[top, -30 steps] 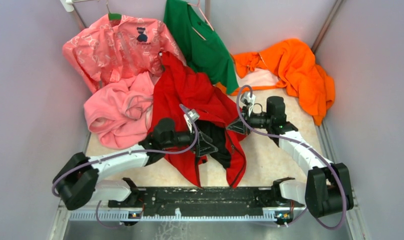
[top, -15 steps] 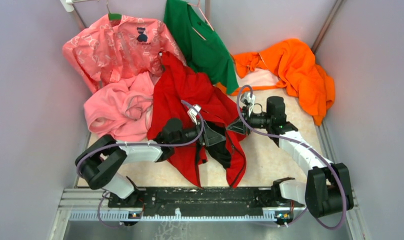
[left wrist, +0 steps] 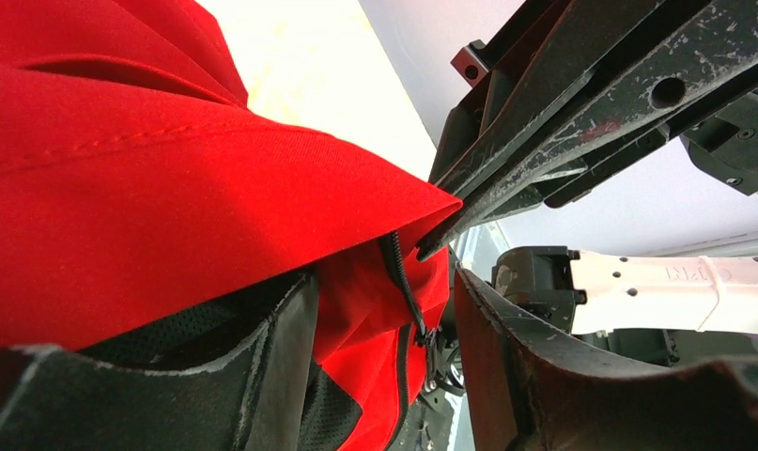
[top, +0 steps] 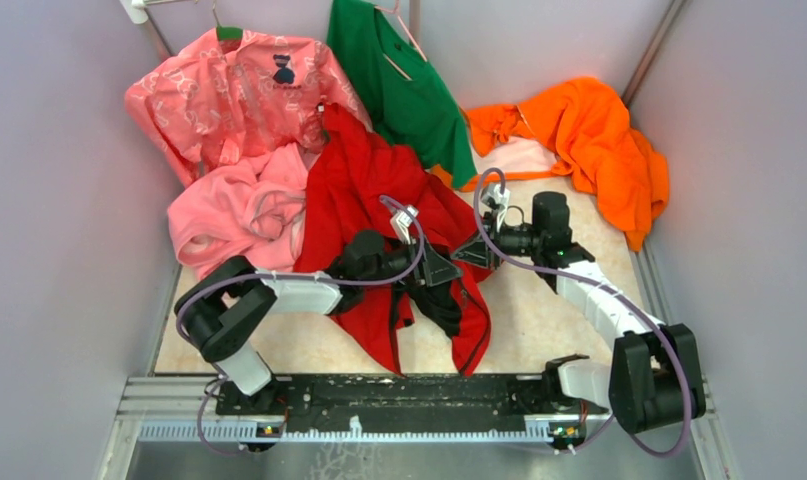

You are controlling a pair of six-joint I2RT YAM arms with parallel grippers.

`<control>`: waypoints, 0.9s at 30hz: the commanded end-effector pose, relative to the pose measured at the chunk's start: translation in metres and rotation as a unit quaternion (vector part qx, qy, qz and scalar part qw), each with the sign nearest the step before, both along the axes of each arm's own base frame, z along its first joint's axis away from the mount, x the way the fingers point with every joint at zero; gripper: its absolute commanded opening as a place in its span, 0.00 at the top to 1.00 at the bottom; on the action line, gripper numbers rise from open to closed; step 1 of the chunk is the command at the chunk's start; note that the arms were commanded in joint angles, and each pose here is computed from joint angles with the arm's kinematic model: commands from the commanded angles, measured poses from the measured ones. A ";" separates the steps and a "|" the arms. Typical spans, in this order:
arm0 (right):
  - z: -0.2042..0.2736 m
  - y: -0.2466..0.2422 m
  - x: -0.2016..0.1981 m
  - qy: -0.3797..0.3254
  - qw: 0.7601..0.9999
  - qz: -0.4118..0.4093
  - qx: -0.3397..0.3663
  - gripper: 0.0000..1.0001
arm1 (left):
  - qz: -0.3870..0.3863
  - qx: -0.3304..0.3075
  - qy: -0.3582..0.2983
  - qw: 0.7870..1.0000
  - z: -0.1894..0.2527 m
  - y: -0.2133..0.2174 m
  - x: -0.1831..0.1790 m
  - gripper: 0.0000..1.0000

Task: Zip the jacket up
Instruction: Adjust the zipper on the jacket.

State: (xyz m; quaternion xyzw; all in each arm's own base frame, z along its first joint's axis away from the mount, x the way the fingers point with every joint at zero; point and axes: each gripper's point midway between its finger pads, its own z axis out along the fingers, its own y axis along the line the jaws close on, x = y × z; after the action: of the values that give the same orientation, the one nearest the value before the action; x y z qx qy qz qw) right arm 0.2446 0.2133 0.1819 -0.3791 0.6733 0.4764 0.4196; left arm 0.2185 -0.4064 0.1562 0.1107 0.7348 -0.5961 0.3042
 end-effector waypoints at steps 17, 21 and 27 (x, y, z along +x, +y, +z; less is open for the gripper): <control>0.024 0.005 0.004 -0.038 0.999 0.021 0.023 1.00 | -0.033 -0.025 -0.006 0.999 0.003 -0.018 -0.003 0.94; 0.026 0.005 0.004 -0.041 0.999 0.022 0.022 1.00 | -0.037 -0.024 -0.030 0.999 0.004 -0.016 -0.003 1.00; 0.037 -0.003 0.001 -0.076 0.997 0.022 -0.003 0.62 | -0.040 -0.011 -0.078 0.996 -0.002 -0.005 -0.002 1.00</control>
State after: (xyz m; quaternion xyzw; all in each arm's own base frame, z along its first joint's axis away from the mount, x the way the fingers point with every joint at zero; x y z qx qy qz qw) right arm 0.2430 0.2135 0.1795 -0.3814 0.6759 0.4800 0.4091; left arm 0.2189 -0.4171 0.1503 0.1423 0.7209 -0.6035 0.3096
